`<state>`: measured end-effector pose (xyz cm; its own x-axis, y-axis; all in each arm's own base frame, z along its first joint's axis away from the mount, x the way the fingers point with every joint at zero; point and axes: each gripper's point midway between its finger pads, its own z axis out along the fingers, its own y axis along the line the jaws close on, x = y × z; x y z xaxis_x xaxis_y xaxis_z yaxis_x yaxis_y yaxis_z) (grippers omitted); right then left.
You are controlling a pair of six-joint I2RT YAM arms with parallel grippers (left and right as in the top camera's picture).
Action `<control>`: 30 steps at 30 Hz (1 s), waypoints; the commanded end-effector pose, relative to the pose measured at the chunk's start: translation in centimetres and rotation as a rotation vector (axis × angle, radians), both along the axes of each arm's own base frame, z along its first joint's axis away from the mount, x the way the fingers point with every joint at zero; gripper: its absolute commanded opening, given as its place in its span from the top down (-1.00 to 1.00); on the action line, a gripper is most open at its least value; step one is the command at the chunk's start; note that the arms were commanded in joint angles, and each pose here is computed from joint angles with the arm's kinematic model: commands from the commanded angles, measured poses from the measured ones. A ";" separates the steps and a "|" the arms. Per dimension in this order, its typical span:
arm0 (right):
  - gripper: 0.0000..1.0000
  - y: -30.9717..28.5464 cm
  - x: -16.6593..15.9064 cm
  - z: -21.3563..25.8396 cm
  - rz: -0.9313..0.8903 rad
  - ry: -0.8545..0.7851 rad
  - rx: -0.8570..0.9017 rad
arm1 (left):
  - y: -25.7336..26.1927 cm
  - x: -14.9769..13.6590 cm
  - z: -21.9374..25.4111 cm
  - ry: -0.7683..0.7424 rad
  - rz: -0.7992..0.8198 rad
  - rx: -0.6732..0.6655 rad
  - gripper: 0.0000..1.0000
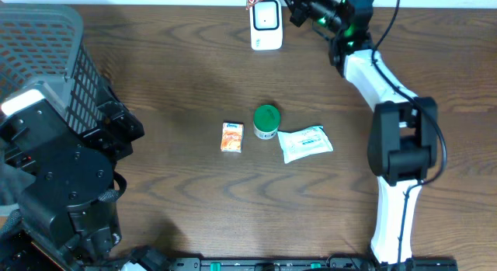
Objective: Scan the item barcode
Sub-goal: 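Hold the TOP bar in front of the white scanner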
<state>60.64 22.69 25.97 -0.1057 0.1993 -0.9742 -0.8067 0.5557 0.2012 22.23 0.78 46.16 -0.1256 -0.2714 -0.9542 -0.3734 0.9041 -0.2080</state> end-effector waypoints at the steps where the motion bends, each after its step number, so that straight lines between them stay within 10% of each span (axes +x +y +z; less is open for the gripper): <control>1: 0.98 -0.9 1.8 -2.9 -0.064 0.056 0.064 | 0.4 -0.1 0.1 -0.003 0.026 0.008 -0.96; 30: 0.98 -7.7 5.5 -14.9 -0.237 0.159 -0.037 | 0.4 -0.1 0.1 -0.003 0.026 0.008 -0.96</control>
